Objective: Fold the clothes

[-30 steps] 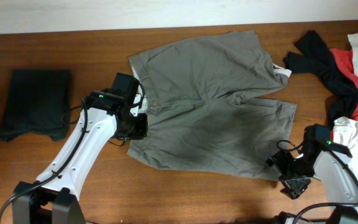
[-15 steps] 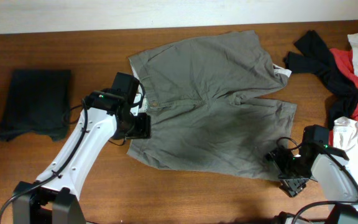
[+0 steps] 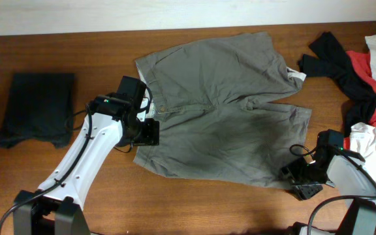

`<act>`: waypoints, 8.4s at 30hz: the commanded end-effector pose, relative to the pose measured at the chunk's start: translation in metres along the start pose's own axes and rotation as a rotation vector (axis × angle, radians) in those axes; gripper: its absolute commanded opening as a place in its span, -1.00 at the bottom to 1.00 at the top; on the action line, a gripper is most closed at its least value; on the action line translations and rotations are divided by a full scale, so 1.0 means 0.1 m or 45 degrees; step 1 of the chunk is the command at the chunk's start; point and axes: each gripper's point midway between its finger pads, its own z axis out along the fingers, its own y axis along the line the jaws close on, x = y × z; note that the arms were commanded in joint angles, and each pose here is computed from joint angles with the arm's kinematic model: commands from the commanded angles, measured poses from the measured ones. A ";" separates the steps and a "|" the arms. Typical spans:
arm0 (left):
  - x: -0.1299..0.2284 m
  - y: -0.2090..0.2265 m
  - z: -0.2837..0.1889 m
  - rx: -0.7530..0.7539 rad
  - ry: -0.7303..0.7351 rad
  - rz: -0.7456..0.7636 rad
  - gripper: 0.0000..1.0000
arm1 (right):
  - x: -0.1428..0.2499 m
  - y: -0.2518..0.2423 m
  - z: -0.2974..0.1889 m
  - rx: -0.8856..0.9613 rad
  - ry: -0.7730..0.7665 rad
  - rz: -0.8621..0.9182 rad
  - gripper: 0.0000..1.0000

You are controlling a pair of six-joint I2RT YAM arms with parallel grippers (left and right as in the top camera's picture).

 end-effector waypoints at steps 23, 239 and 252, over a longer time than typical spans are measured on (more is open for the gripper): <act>0.29 -0.23 0.28 -0.018 0.072 0.067 0.44 | -0.06 -0.07 0.10 0.037 -0.026 -0.082 -0.88; -1.68 -0.18 0.94 0.008 -0.546 -0.102 -0.99 | -1.09 1.75 0.49 0.310 -0.119 -1.036 -0.92; -1.55 -0.24 0.42 0.047 -0.553 -0.093 -0.99 | -0.28 0.72 0.26 0.683 0.409 -0.740 -0.92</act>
